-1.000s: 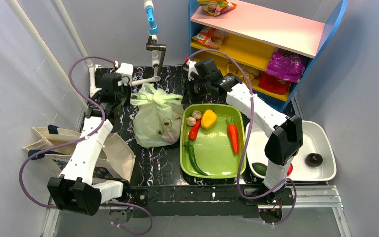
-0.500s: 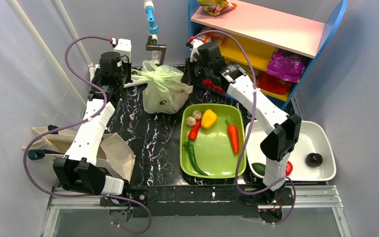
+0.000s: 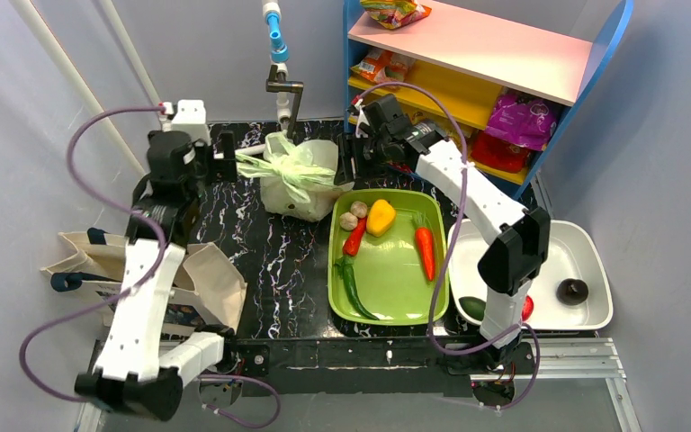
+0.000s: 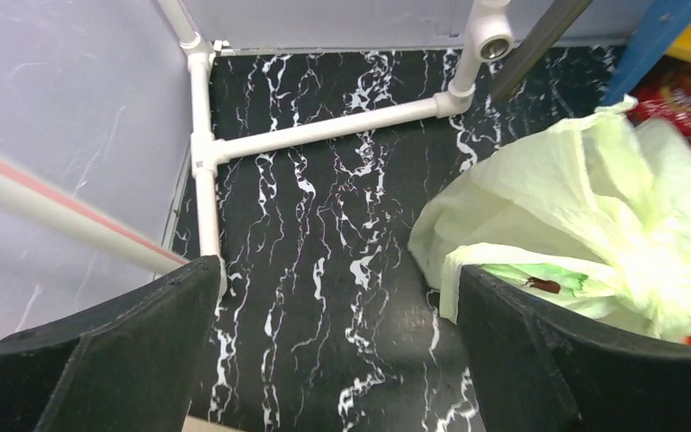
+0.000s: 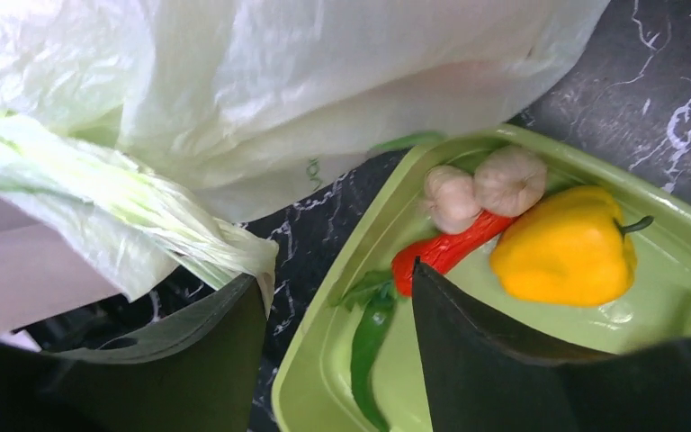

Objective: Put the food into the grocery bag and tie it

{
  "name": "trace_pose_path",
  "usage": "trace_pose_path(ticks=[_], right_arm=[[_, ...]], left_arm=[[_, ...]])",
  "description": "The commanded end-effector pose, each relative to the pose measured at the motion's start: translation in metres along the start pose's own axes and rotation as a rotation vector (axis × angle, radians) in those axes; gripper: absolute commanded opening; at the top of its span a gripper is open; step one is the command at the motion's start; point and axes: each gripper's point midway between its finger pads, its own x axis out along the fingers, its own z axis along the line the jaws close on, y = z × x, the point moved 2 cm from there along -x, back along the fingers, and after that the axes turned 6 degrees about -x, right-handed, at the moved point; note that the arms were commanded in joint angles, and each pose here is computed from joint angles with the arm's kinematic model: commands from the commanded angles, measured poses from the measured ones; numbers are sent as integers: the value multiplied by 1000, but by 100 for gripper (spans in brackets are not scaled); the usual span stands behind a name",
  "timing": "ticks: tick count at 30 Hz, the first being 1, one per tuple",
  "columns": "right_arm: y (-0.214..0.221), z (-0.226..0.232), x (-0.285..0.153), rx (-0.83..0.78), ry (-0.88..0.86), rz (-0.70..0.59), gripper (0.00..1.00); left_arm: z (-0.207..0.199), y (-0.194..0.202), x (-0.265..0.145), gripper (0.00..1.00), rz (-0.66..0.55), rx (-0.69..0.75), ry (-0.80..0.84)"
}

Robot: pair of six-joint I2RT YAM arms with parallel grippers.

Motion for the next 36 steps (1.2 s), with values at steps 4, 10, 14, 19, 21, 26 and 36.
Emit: trace_pose_path(ticks=[4, 10, 14, 19, 21, 26, 36], right_arm=[[19, 29, -74, 45, -56, -1, 69], [30, 35, -73, 59, -89, 36, 69], [35, 33, -75, 45, -83, 50, 69], [40, 31, -77, 36, -73, 66, 69], [39, 32, -78, 33, -82, 59, 69], [28, 39, -86, 10, -111, 18, 69], [10, 68, -114, -15, -246, -70, 68]], left_arm=[[74, -11, -132, 98, -53, -162, -294], [53, 56, -145, 98, 253, -78, -144], [27, 76, -151, 98, 343, -129, 2], [-16, 60, -159, 98, 365, -202, 268], [-39, 46, -173, 98, 366, -218, 440], [-94, 39, -228, 98, 465, -251, 933], [52, 49, -198, 98, 404, -480, -313]])
